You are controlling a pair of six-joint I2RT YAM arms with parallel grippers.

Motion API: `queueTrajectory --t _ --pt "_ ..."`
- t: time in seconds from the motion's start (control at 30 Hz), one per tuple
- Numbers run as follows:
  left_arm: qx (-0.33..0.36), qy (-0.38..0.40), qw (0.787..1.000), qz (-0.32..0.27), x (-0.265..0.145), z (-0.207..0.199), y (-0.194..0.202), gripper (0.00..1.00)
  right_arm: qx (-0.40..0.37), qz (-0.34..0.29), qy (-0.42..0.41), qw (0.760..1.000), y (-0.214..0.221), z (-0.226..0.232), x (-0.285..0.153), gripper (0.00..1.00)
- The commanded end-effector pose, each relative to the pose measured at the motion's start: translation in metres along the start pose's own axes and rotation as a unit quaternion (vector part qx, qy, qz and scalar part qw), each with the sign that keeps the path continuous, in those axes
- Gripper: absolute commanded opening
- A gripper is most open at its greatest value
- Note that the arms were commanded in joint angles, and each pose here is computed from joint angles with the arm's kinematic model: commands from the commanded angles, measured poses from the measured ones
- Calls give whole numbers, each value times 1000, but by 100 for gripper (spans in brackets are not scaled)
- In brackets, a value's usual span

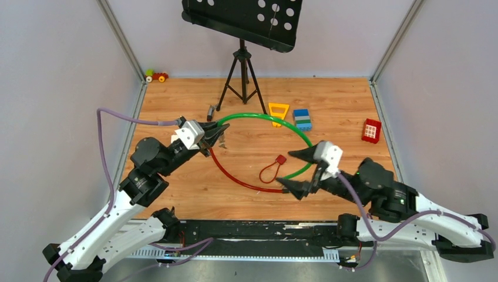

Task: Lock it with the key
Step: Lock the lock.

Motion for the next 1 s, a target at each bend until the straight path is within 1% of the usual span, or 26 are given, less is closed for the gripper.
queueTrajectory --t 0.0,0.1,0.2,0.27,0.33,0.37,0.43,0.47,0.5,0.53,0.6,0.7,0.8,0.83,0.97 --pt "28 -62 996 -49 -8 30 -41 0 47 -127 174 975 -36 -46 -19 75" --pt "33 -83 995 -35 -11 36 -38 0 54 -127 151 979 -28 -41 -17 75" --pt "40 -100 994 -14 -13 41 -33 0 47 -128 100 986 -24 -28 -16 75" --pt "41 -106 993 -9 -13 42 -31 0 48 -146 93 984 -25 -28 -19 75" --pt "42 -104 994 -14 -13 42 -33 0 55 -156 142 976 -22 -42 -23 76" --pt "41 -102 994 -18 -13 42 -35 0 60 -153 184 969 -17 -52 -24 77" --pt "40 -100 994 -23 -13 42 -38 0 59 -123 260 956 -1 -70 -22 79" --pt "41 -101 994 -24 -13 43 -39 0 56 -101 280 953 8 -75 -18 81" --pt "41 -102 994 -26 -14 43 -41 0 57 -83 290 952 18 -78 -13 84" --pt "41 -103 993 -27 -14 44 -42 0 68 -66 280 955 28 -77 -5 84" --pt "42 -105 993 -27 -14 45 -43 0 106 -50 264 958 45 -77 9 84" --pt "42 -106 993 -28 -15 46 -45 0 155 -71 283 944 65 -87 15 84" --pt "37 -110 993 -32 -17 46 -46 0 196 -119 314 921 75 -101 11 83" --pt "35 -111 993 -34 -17 46 -47 0 207 -123 318 917 83 -104 11 82" --pt "29 -107 993 -41 -16 45 -49 0 257 -201 270 906 90 -104 13 75"
Point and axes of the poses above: each gripper's point midway between its finger pads, its own x axis out along the fingers, its own z axis along the line the jaws close on, y = z × x, the point moved 4 cm from there along -x, back along the fingers, and after that the axes turned 14 degrees about x, right-handed, at the moved point
